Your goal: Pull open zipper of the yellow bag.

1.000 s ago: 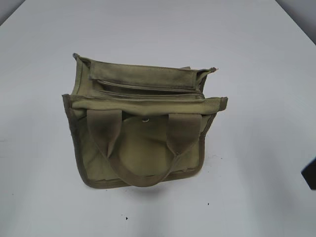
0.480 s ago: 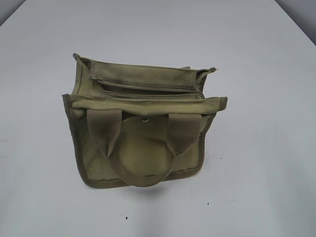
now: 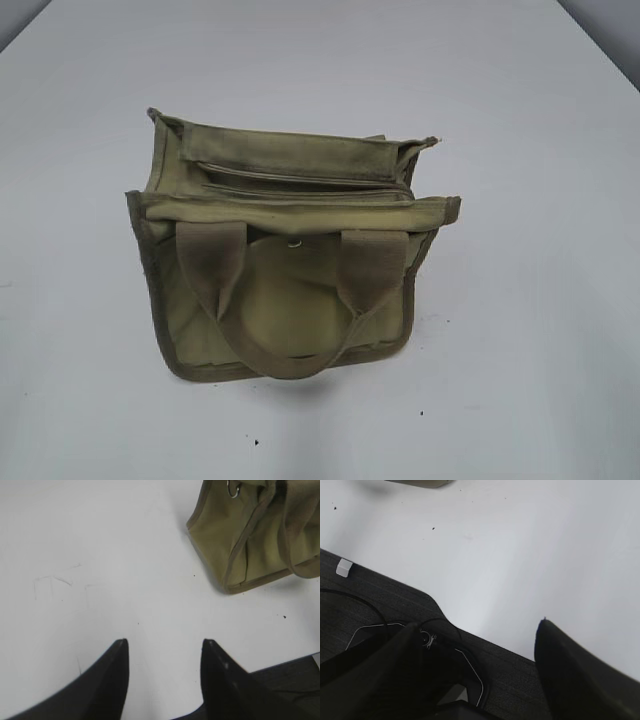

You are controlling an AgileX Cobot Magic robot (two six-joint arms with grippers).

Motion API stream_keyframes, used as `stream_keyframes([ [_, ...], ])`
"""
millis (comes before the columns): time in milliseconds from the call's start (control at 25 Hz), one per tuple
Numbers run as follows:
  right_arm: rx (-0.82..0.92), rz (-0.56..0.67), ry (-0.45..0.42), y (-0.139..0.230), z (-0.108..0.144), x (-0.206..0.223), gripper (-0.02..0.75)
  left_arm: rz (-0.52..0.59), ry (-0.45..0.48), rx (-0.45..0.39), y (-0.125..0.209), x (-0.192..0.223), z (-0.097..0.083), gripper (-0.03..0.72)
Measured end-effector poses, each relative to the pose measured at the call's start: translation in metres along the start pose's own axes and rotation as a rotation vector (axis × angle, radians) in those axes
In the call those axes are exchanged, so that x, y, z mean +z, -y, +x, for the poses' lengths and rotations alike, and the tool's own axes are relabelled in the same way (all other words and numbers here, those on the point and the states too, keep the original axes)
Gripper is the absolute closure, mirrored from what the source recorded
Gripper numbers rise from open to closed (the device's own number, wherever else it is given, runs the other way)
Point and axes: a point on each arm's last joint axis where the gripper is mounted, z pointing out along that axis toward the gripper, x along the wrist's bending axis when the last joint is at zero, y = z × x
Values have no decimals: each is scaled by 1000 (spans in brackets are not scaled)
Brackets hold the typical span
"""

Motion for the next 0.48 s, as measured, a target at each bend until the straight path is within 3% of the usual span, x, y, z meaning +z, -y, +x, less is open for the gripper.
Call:
stream_keyframes([
  [480,1,-2,1,0,0,0,195,0,0,-2,0,0,0,325],
])
